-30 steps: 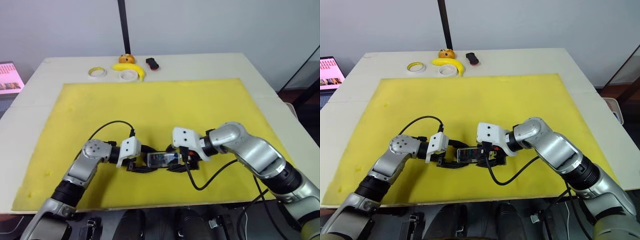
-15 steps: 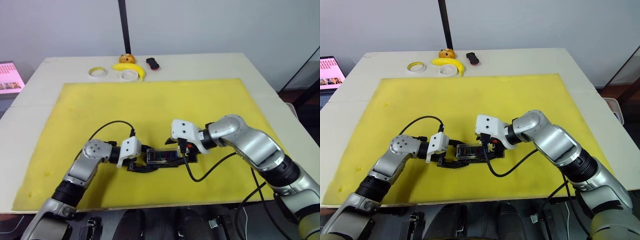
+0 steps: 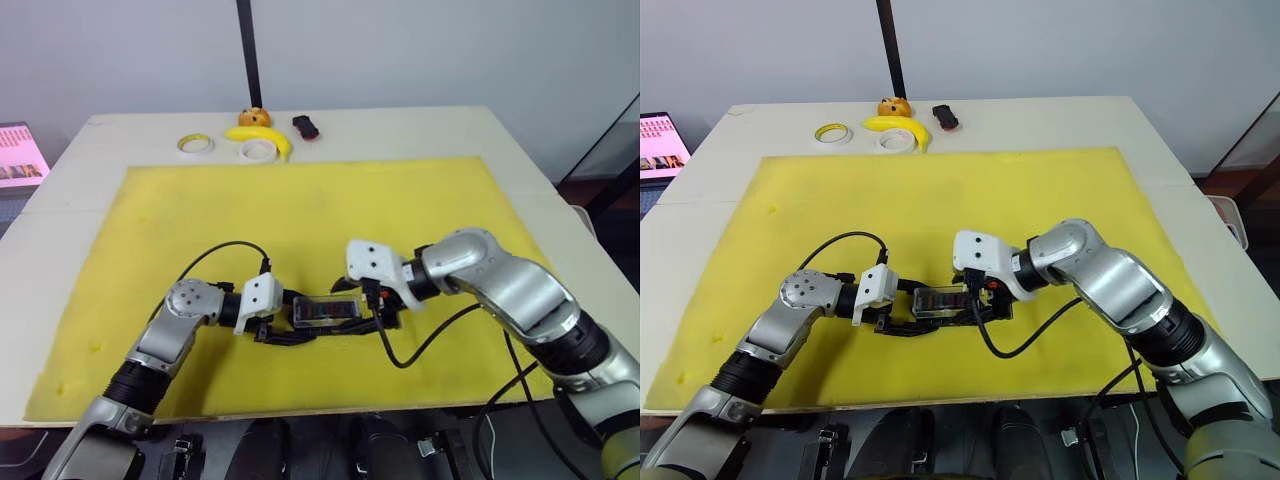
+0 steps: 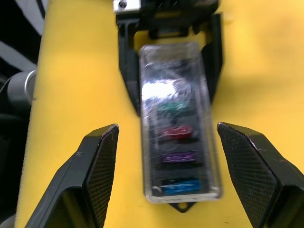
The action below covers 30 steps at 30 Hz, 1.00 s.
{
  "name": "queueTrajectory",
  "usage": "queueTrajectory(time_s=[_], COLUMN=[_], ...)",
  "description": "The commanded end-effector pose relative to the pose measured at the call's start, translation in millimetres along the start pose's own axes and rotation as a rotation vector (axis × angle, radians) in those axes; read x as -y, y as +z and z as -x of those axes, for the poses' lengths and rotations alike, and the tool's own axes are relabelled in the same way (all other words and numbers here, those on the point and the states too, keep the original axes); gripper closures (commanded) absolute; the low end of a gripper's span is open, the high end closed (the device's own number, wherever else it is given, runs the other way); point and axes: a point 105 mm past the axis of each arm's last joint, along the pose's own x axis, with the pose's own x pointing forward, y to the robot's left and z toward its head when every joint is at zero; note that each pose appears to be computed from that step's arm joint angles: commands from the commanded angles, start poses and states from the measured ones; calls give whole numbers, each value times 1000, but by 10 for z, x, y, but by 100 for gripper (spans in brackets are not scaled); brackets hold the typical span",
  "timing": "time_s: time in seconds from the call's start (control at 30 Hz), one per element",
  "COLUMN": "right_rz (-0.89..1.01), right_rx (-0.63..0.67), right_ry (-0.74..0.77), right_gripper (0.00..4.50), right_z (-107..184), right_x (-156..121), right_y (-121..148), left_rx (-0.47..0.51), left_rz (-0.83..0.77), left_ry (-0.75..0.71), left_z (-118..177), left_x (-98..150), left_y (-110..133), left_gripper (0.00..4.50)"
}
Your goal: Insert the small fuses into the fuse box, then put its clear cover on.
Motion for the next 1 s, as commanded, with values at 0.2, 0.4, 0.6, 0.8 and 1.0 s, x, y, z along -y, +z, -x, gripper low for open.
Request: queueTrajectory(time_s=[0.2,0.4,0.6,0.8,1.0], right_rz=[61,40,38,41,-75], right_rx=[203,266,279,324,137], right_ry=[-13,-4,-17,9,42], right_gripper=[152,438,445,445,445], right_z=[215,76,20,33,-329], right_x=[25,12,42,17,-9], right_y=[390,339,289,363,-194], left_rx=[-37,-34,-39,-40,-39], left_rz=[10,7,8,9,10], left_ry=[25,27,22,23,23], left_z=[-32,-48,-39,-37,-41], left_x=[-25,-33,-19,-18,-19], left_y=[-73,-65,-76,-74,-70], left_gripper=[194,194,194,194,194])
